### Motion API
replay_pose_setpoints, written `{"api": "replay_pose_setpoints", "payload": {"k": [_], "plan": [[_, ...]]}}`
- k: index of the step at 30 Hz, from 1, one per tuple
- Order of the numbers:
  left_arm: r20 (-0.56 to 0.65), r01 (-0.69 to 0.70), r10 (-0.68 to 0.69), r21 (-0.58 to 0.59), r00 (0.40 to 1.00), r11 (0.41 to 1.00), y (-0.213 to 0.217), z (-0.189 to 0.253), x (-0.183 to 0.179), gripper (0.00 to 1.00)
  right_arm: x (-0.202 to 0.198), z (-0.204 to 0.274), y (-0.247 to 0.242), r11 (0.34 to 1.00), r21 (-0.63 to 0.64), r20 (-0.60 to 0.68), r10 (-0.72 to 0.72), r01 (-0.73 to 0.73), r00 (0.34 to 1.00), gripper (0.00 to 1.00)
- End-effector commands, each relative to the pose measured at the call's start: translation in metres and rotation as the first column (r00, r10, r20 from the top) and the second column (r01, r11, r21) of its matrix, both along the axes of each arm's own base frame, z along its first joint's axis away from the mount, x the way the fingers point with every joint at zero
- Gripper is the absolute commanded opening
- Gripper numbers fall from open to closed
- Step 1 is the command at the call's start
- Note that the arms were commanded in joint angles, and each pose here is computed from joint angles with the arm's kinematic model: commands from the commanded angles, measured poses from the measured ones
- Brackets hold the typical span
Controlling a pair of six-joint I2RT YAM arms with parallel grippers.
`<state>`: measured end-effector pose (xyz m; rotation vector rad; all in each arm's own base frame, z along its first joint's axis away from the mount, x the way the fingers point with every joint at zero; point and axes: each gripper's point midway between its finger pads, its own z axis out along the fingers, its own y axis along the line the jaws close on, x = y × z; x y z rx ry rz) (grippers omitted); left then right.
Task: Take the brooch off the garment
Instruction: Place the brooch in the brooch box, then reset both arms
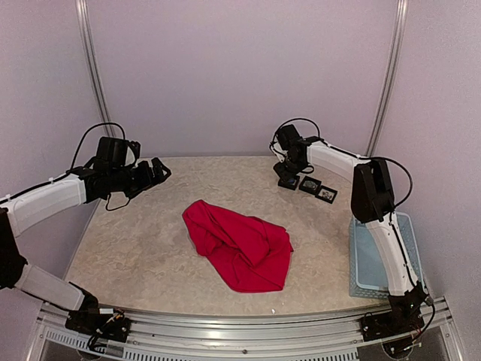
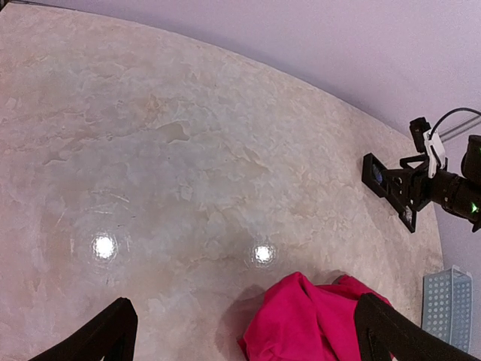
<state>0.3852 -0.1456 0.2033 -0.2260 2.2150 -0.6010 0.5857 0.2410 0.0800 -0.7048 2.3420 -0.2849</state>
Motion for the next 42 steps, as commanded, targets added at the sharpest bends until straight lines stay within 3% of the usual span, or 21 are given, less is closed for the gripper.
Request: {"api": "replay_pose_setpoints", "payload": {"k": [1,8,13,22,31,35,42], "plan": [[0.011,-0.01,0.01,0.015,1.0,1.0,0.004,-0.001,0.009,0.99,-0.004,0.041,0.0,0.996,0.092,0.039,-0.018,0.014,0.999,0.66],[0.015,-0.049,0.049,0.007,0.999,0.999,0.018,-0.008,0.015,0.99,-0.011,0.075,-0.005,0.984,0.175,0.082,-0.051,0.036,0.995,0.74],[0.032,-0.114,0.113,0.015,0.993,0.993,0.045,-0.01,0.02,0.99,-0.016,0.083,-0.035,0.955,0.272,0.07,-0.143,0.119,0.987,0.77],[0.089,-0.248,0.241,0.074,0.966,0.966,0.107,-0.009,0.022,0.99,-0.037,0.095,-0.123,0.881,0.384,0.079,-0.33,0.277,0.941,0.78],[0.135,-0.34,0.323,0.133,0.937,0.931,0.155,-0.015,0.01,0.99,-0.088,0.104,-0.222,0.766,0.508,0.129,-0.52,0.395,0.844,0.78],[0.197,-0.388,0.356,0.159,0.914,0.908,0.166,-0.001,-0.001,0.99,-0.117,0.124,-0.239,0.768,0.528,0.233,-0.542,0.363,0.808,0.78],[0.3,-0.422,0.369,0.137,0.88,0.896,0.17,0.021,-0.026,0.99,-0.17,0.158,-0.238,0.789,0.588,0.452,-0.503,0.177,0.737,0.79]]}}
